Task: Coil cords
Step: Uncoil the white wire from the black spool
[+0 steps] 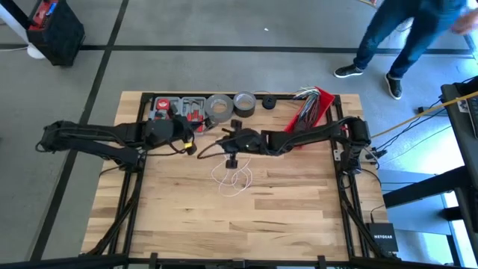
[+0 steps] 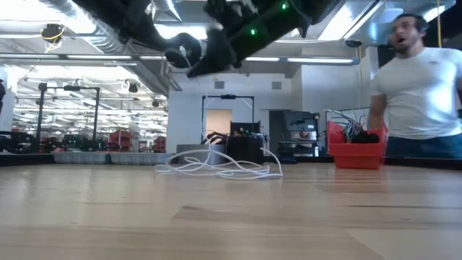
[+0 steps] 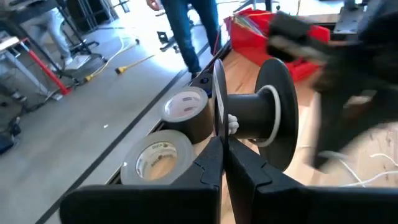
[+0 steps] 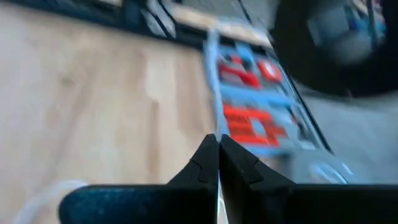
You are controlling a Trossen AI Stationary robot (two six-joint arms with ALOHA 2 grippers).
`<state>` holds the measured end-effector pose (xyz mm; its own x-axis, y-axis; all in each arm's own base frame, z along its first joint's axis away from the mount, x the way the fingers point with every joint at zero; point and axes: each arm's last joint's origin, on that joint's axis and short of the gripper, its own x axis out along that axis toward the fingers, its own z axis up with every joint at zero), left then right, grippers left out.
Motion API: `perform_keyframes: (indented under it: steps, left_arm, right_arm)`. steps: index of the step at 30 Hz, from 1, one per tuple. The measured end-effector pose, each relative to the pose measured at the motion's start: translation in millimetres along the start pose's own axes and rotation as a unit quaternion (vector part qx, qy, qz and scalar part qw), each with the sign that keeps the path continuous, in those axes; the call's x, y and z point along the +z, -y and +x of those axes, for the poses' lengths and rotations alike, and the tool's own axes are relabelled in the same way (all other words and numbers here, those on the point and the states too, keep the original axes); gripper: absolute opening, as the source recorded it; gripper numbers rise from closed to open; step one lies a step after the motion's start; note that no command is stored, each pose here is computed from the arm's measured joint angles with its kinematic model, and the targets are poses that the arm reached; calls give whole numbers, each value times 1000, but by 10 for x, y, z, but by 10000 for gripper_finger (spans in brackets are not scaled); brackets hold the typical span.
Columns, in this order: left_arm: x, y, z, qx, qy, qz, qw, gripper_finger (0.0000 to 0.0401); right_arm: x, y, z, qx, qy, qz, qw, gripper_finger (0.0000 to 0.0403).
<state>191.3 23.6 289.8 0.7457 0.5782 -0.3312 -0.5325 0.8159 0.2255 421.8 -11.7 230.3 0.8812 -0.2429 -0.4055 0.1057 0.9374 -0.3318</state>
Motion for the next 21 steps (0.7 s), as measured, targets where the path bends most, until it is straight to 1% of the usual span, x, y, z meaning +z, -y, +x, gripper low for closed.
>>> perform_keyframes:
  steps: [2, 5, 8, 10, 13, 15, 17, 21]
  left_arm:
    - [6, 14, -26, -6, 4, 4, 1000, 2]
    - [-11, 25, -74, -15, -1, 17, 1000, 2]
    - [-65, 12, -122, -19, -23, 26, 999, 2]
    - [-114, -10, -150, -18, -44, 31, 998, 2]
    - [-178, -42, -171, -13, -73, 29, 997, 2]
    - [-214, -60, -174, -8, -90, 26, 996, 2]
    - [-243, -77, -171, -3, -105, 25, 994, 2]
    - [-254, -126, -147, 13, -112, 13, 993, 2]
  right_arm:
    - [-73, 79, 18, -19, -32, -2, 999, 5]
    - [-188, 196, 29, -66, -86, -3, 994, 5]
    - [-279, 288, 12, -108, -134, 2, 985, 5]
    - [-283, 338, -41, -128, -150, 7, 980, 6]
    - [-168, 393, -170, -155, -138, 20, 978, 6]
    - [-71, 383, -262, -159, -120, 28, 980, 6]
    - [23, 347, -336, -155, -98, 36, 982, 6]
    - [230, 174, -430, -116, -28, 46, 992, 6]
